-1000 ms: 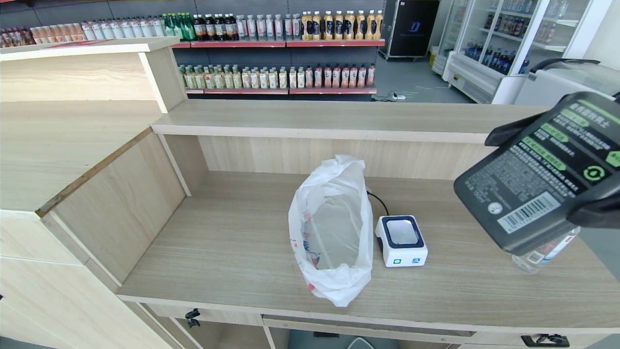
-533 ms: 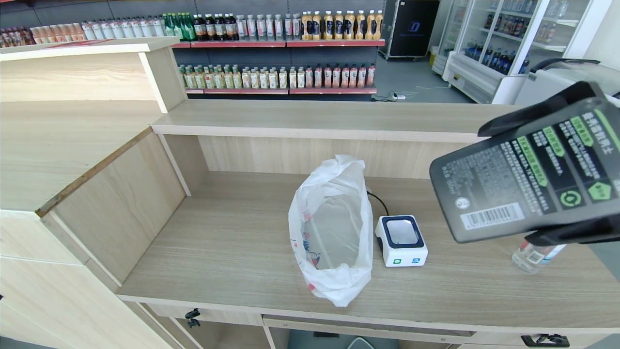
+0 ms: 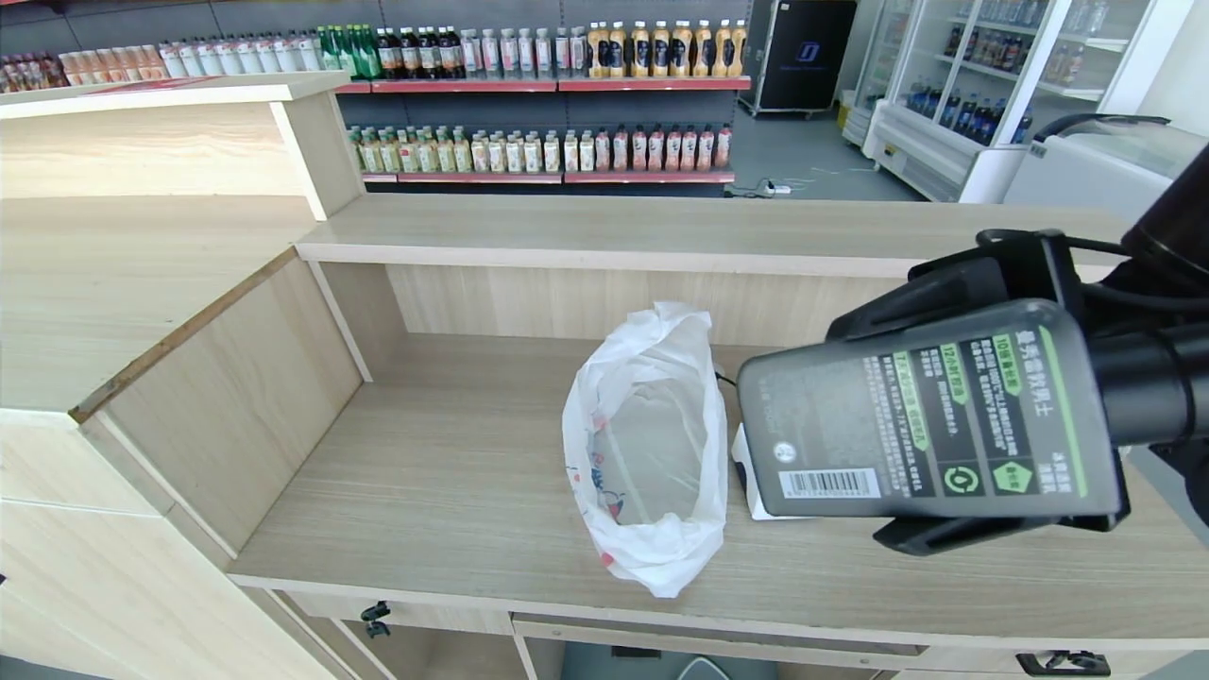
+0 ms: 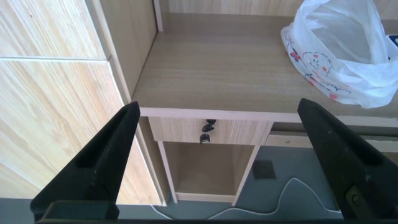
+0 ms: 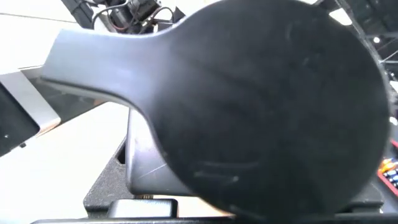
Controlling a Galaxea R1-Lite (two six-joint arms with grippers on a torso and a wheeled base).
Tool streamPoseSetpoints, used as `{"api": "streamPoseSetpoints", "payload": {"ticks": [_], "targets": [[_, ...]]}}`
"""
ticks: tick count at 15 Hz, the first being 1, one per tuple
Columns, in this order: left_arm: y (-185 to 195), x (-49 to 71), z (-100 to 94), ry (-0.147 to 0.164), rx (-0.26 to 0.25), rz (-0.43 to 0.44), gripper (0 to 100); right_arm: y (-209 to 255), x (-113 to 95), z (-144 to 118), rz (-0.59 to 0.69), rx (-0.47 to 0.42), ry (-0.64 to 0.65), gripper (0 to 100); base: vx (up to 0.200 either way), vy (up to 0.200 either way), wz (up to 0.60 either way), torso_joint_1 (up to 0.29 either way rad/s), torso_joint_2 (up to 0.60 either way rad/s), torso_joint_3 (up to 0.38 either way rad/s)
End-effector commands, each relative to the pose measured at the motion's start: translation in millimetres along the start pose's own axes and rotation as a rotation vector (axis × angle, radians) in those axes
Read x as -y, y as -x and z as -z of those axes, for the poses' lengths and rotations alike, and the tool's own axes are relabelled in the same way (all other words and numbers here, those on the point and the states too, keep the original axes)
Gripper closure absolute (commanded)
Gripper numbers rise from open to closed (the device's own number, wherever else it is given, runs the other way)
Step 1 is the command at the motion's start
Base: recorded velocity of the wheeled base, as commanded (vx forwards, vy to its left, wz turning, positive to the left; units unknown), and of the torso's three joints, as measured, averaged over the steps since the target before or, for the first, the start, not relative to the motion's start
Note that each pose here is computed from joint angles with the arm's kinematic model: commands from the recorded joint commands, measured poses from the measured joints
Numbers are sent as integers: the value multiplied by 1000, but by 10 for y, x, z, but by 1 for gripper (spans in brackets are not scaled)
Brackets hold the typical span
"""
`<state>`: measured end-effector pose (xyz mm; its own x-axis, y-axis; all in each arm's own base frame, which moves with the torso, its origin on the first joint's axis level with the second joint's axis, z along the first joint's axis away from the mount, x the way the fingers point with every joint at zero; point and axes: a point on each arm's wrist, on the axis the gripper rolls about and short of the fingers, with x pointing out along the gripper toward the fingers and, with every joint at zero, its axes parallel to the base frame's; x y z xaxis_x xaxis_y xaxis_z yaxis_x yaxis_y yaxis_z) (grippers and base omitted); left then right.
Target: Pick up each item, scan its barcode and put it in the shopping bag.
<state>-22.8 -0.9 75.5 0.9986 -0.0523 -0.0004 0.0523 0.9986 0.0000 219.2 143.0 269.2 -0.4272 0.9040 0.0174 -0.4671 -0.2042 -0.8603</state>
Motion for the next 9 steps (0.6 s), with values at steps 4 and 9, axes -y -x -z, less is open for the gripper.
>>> {"api": "streamPoseSetpoints", "payload": {"ticks": [4, 9], "targets": [[-1, 0, 0, 0, -1, 0, 0, -211, 38, 55, -29, 61, 26, 100, 0, 0, 0, 0, 0, 0], [-1, 0, 0, 0, -1, 0, 0, -245, 28, 101, -21, 57, 15, 100, 0, 0, 0, 0, 0, 0]]}}
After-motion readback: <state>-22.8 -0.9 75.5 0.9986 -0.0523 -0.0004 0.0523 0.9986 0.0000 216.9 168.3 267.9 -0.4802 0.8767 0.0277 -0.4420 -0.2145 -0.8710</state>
